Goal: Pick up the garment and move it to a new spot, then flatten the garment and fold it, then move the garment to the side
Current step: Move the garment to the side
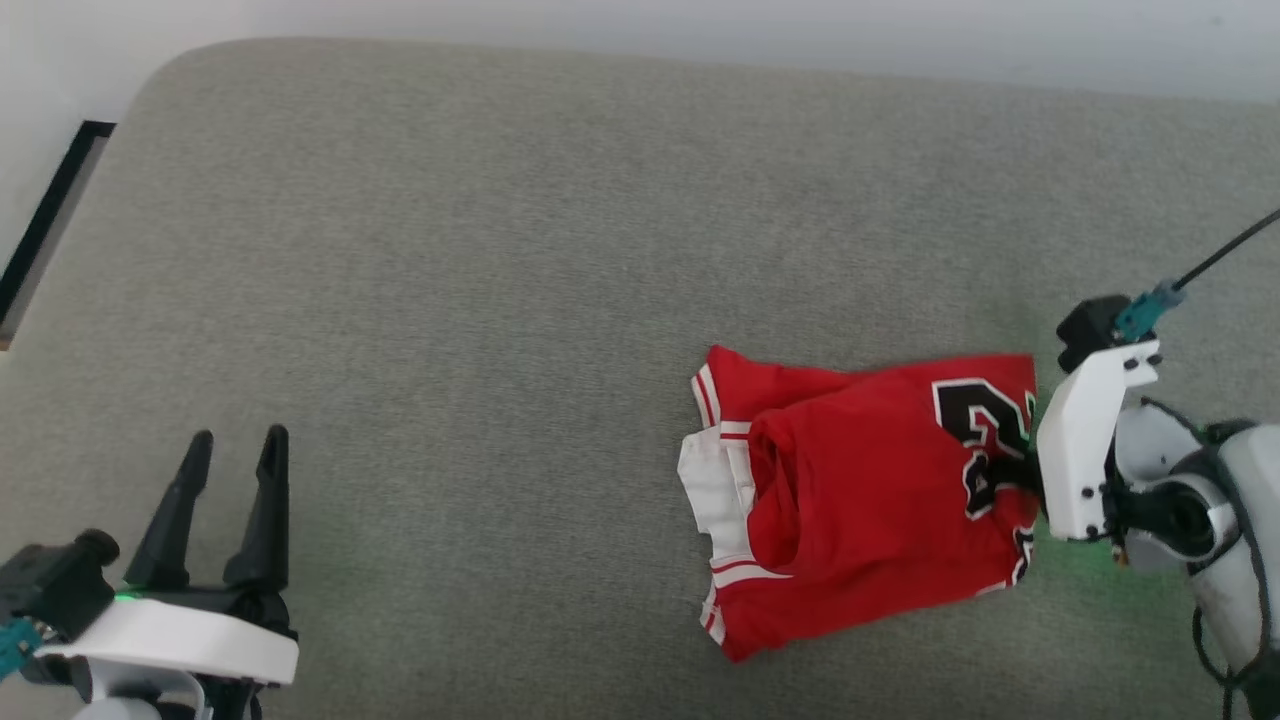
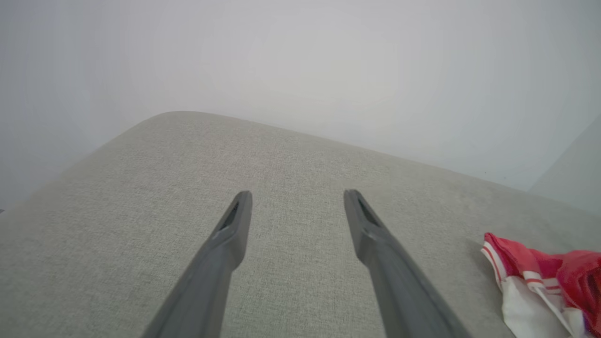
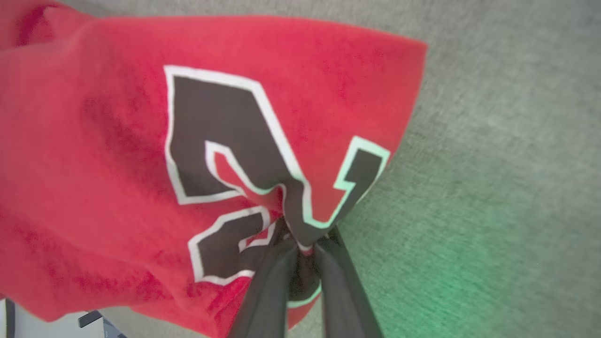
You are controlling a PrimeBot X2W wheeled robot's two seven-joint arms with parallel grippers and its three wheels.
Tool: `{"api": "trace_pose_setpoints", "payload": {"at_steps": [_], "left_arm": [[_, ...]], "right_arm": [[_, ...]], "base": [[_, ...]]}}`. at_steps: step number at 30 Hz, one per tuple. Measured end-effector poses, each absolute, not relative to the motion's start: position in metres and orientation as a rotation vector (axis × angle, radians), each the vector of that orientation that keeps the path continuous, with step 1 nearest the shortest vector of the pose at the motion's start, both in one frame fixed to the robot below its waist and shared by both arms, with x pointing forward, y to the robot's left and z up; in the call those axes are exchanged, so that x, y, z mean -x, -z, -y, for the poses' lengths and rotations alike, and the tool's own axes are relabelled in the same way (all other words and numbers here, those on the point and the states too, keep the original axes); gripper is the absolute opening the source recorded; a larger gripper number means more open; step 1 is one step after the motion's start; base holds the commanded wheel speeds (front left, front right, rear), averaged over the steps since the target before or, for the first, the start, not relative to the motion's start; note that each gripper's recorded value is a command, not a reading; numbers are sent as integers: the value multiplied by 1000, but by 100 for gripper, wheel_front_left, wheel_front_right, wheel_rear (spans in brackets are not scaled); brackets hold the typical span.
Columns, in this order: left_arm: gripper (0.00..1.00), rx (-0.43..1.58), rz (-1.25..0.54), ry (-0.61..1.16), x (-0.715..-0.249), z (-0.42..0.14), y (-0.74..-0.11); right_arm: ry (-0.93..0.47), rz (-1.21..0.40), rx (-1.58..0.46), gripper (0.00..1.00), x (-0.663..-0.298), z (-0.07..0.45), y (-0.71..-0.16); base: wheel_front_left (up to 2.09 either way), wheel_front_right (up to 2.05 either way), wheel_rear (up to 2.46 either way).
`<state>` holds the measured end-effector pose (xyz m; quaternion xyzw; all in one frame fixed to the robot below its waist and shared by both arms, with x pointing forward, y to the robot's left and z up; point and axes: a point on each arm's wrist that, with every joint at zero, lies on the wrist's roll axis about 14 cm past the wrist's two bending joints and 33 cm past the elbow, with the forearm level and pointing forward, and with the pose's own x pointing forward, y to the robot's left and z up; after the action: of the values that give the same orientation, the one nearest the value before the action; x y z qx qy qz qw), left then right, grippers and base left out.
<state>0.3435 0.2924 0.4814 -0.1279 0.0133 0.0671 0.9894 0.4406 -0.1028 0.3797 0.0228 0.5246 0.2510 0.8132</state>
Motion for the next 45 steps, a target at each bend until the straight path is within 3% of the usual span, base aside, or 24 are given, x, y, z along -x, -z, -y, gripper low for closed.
{"api": "trace_pose_setpoints", "payload": {"at_steps": [8, 26, 45], "left_arm": [[100, 258, -6, -31, -382, -269, -488], [100, 253, 34, 409, -475, -135, -503], [100, 283, 28, 656, -517, -52, -489]], "right_arm": [[-447, -1001, -14, 0, -466, 144, -409], [-32, -698, 123, 0, -499, 304, -485], [273, -616, 370, 0, -513, 424, -501]], "base": [[0, 0, 0], [0, 0, 0], [0, 0, 0]]}}
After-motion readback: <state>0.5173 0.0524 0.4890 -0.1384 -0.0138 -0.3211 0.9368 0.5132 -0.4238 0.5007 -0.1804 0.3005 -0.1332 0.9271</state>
